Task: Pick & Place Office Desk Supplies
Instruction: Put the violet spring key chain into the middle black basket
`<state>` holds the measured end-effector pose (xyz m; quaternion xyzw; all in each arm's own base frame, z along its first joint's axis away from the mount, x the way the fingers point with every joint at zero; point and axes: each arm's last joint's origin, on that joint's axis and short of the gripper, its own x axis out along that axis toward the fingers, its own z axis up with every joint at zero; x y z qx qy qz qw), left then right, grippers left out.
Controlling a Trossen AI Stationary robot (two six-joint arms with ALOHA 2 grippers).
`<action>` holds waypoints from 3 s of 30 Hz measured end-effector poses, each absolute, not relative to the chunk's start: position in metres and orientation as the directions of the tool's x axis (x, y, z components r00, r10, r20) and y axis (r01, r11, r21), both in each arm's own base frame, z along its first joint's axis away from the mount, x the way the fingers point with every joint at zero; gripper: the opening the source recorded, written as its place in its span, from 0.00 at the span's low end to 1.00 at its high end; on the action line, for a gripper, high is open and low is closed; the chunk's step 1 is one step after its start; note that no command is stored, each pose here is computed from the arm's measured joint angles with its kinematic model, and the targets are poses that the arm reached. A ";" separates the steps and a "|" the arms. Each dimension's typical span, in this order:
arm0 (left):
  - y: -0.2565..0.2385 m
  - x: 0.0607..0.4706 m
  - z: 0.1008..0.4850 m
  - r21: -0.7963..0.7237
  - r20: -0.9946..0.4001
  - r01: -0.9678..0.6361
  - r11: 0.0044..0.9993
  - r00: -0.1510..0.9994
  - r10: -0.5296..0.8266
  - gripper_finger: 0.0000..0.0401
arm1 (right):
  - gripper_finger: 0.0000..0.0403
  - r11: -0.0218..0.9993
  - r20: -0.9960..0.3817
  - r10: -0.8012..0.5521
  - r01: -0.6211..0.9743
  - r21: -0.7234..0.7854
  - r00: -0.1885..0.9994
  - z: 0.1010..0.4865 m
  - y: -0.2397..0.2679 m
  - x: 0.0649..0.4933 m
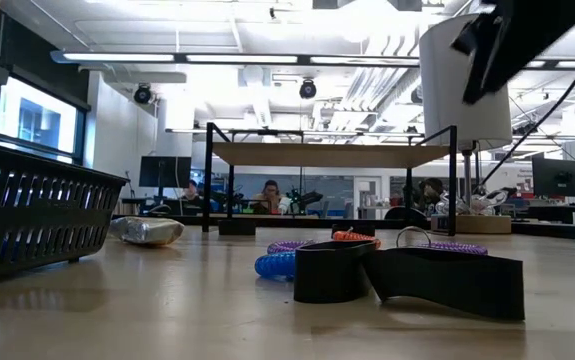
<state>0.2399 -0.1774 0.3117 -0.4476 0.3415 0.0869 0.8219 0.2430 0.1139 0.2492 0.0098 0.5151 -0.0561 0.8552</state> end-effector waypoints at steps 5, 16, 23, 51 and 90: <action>-0.184 0.234 0.313 -0.700 -0.610 -0.471 0.536 0.785 -0.106 0.29 | 0.40 0.993 -0.910 -0.092 0.102 -0.055 0.405 0.223 0.113 0.264; -0.196 0.231 0.312 -0.734 -0.574 -0.463 0.496 0.814 -0.088 0.29 | 0.40 0.988 -0.950 -0.133 0.112 -0.105 0.283 0.158 0.118 0.295; -0.209 0.241 0.296 -0.724 -0.585 -0.468 0.507 0.806 -0.092 0.29 | 0.40 0.988 -0.953 -0.136 0.113 -0.109 0.271 0.141 0.121 0.302; -0.238 0.232 0.284 -0.678 -0.590 -0.370 0.635 0.790 -0.169 0.29 | 0.27 0.981 -0.976 0.044 0.177 0.083 0.214 0.118 0.096 0.322; -0.148 0.301 0.289 0.005 -0.546 -0.103 0.995 0.833 0.089 0.29 | 0.01 0.887 -0.595 0.111 0.190 0.420 0.796 0.276 0.125 0.281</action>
